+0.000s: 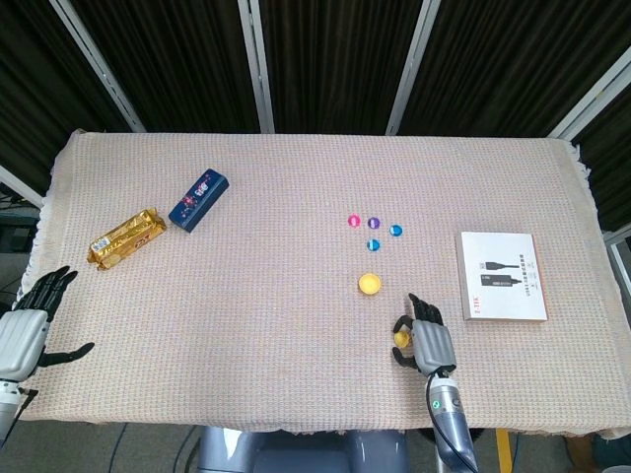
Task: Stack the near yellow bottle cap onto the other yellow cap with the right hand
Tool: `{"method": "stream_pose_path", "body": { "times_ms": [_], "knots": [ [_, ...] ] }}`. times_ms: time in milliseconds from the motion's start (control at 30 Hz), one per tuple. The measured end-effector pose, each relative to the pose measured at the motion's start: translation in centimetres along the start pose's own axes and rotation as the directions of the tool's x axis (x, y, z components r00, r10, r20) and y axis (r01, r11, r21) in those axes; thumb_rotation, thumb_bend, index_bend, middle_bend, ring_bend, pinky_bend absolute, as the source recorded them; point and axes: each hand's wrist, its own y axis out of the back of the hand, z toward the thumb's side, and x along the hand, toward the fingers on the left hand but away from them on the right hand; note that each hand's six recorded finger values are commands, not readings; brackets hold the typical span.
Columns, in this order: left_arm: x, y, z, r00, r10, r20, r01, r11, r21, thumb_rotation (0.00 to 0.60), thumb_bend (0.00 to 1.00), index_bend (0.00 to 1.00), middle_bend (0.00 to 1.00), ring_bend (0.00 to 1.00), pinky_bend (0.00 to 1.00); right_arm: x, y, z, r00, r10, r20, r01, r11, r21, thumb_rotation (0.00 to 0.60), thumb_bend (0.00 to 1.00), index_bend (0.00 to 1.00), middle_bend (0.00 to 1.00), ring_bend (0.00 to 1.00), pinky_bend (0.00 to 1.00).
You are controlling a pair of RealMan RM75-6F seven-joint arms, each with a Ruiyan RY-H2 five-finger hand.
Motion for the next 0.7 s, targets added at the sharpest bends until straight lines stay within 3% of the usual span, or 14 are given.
{"method": "stream_pose_path", "body": {
  "times_ms": [700],
  "knots": [
    [-0.06, -0.02, 0.04, 1.0, -0.001, 0.002, 0.001, 1.0, 0.001, 0.6, 0.04, 0.0, 0.0, 0.0, 0.17, -0.58, -0.21, -0.48, 1.0, 0.023, 0.005, -0.023, 0.999, 0.031, 0.6, 0.28, 0.32, 0.0, 0.0, 0.0]
  ]
}}
